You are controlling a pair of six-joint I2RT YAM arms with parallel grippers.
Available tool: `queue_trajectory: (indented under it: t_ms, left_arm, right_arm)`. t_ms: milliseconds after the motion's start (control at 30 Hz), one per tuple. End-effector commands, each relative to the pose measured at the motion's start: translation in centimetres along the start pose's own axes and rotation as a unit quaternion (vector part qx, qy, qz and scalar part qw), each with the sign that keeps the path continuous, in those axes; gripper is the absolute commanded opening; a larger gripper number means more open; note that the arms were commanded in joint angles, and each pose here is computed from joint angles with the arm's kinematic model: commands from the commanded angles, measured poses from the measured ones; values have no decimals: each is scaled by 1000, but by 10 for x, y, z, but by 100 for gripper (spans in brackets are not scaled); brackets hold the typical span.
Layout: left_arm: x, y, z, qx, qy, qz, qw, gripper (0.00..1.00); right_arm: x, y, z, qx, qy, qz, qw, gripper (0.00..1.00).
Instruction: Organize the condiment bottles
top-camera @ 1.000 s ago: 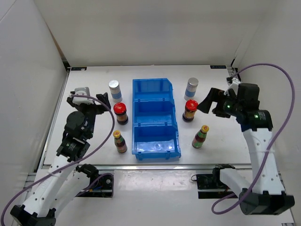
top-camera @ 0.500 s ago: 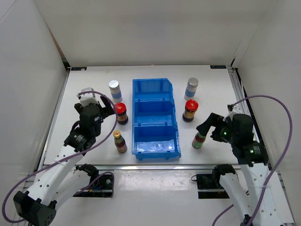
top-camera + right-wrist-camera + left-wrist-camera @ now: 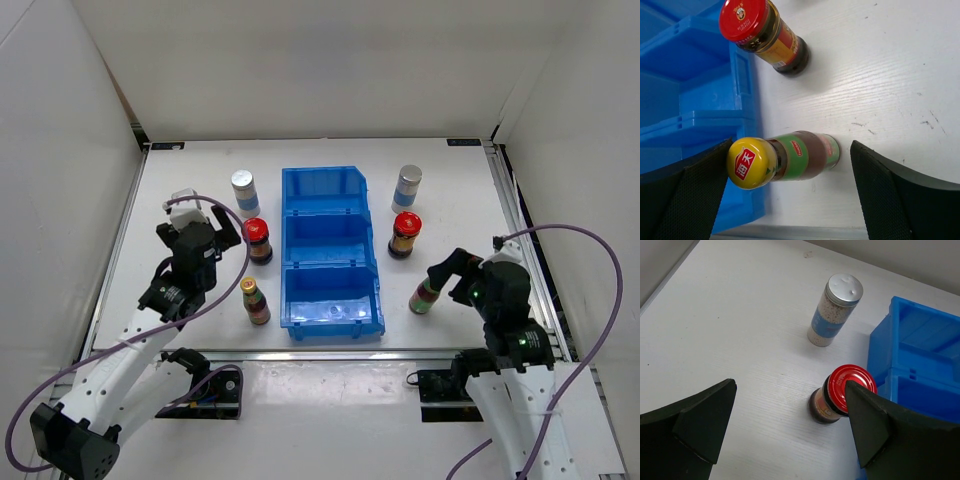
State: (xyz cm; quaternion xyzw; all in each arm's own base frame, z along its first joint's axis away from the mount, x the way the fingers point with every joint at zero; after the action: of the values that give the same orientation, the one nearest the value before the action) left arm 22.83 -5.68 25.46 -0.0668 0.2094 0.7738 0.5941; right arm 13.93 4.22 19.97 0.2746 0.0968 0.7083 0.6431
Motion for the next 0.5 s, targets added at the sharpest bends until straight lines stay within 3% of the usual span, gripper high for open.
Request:
queue_trajectory:
  t_ms: [0, 133, 333, 467]
  left_arm:
    - [4, 1, 2, -13, 10, 16, 1000, 100]
    - [4, -1, 1, -12, 7, 22, 1000, 100]
    - [6, -1, -2, -9, 4, 24, 1000, 100]
    - [7, -3, -4, -9, 1, 31, 999, 100]
  right_arm:
    - [1, -6, 10, -40, 19, 9, 999, 98]
    - [1, -8, 7, -38, 37, 12, 999, 98]
    - [2, -25, -1, -9, 43, 28, 999, 88]
    - [3, -32, -6, -3, 55, 17, 998, 86]
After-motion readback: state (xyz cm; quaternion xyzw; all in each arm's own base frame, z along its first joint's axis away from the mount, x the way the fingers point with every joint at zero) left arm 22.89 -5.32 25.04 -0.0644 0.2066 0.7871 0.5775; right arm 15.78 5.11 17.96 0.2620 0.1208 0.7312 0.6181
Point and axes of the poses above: each gripper's point midway between its finger pads, its own y axis back along the fingers, its own x axis along the line the jaws close on, z = x × y, the point moved 7 cm from there along y, back along the fingers, and after that the axes turned 11 degrees about y, right-handed, at the moved point
